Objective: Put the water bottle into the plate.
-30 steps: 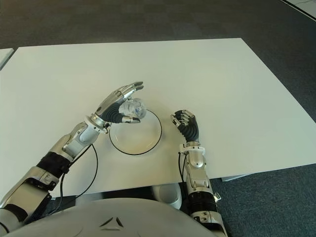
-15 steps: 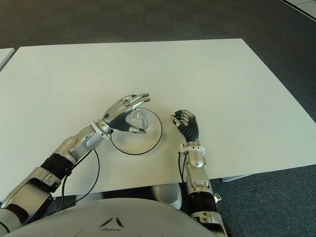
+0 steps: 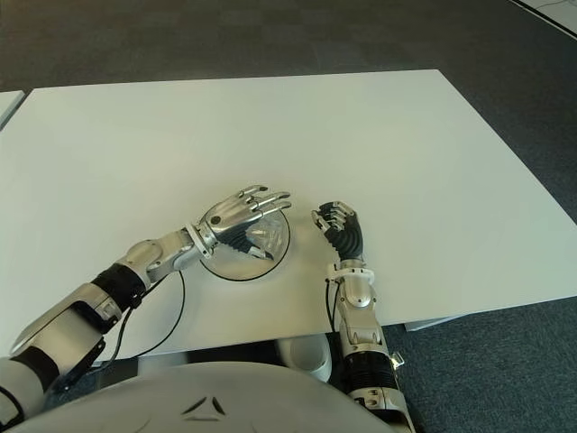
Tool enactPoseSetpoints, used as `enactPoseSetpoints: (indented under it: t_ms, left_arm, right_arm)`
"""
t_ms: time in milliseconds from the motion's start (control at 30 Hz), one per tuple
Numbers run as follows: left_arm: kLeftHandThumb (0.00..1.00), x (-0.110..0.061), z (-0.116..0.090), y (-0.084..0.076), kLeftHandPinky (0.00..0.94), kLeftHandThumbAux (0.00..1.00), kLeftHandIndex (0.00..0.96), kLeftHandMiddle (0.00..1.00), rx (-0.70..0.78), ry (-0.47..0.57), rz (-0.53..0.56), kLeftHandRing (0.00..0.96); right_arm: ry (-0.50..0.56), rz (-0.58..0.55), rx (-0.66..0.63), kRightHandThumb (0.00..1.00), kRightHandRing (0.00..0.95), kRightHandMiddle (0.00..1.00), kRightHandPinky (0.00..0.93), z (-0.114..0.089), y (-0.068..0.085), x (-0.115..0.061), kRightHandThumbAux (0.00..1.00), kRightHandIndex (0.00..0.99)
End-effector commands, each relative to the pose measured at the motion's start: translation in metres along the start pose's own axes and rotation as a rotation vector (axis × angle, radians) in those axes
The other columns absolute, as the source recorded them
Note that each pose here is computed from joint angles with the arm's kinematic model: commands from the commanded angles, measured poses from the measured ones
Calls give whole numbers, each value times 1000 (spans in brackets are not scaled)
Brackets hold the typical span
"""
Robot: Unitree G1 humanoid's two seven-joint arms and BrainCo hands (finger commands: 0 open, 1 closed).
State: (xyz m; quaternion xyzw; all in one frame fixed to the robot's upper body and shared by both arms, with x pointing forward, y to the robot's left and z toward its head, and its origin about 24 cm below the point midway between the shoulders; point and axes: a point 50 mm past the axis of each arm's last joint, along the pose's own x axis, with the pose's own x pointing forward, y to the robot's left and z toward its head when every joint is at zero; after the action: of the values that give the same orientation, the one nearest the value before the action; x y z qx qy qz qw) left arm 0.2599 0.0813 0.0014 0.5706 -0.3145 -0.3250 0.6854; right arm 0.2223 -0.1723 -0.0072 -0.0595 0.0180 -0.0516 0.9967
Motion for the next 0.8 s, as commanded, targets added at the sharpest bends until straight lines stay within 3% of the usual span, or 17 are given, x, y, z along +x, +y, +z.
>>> enactPoseSetpoints:
  t_ms: [33, 800]
  left_arm:
    - [99, -14, 2, -20, 0, 337, 0, 0, 30, -19, -146, 0]
    - [108, -12, -2, -17, 0, 357, 0, 0, 124, -58, -198, 0]
  right_arm:
    - [17, -3, -1, 704, 518, 520, 512, -3, 0, -2, 729, 430]
    - [19, -1, 7, 703, 521, 516, 515, -4, 0, -2, 730, 429]
